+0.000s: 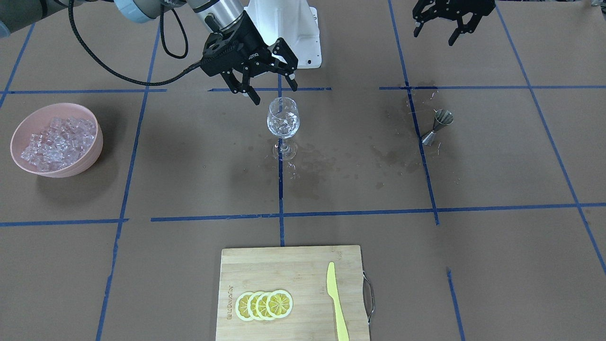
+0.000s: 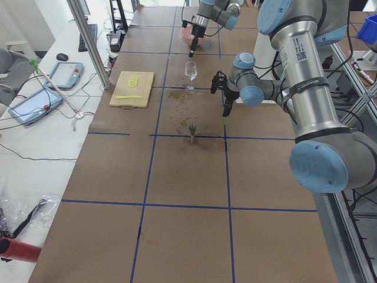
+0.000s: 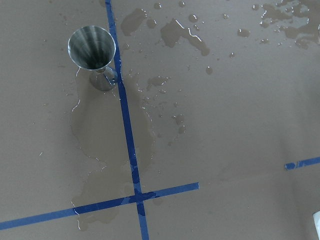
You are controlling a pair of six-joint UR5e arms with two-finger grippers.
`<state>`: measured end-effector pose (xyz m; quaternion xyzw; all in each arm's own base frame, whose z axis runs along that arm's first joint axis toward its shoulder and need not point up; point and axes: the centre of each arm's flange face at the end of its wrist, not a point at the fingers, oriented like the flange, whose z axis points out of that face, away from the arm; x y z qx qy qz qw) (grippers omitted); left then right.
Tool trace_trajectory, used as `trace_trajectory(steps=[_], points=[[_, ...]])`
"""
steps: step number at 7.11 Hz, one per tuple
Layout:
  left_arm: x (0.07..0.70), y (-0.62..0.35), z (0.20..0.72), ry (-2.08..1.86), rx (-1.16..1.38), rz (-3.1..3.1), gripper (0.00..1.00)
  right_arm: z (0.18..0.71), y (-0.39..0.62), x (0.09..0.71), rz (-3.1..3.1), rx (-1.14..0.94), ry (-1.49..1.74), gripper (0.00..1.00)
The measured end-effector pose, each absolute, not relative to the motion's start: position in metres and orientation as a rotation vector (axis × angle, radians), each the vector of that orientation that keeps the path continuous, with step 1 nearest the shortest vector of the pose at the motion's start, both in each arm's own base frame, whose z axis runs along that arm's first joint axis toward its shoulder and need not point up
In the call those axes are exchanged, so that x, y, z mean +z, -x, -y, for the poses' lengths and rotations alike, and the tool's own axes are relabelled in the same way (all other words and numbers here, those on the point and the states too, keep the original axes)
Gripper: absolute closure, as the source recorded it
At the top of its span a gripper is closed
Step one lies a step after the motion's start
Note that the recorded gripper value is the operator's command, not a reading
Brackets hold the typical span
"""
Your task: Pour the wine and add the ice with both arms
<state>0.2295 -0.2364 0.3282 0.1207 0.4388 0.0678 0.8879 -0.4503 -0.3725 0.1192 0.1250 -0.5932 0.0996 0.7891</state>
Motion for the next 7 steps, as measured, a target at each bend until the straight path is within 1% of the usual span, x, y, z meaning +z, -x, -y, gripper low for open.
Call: trace_trajectory(steps=[4,7], points=[[0.311,-0.168,0.298,-0.394,0.204,-0.904,0.0,0.377,0.416,0.11,1.262,0.231,-0.269,0.0],[0.331,-0.117,0.366,-0.475,0.236,-0.905,0.0,0.414,0.368,0.134,1.234,0.229,-0.224,0.0]])
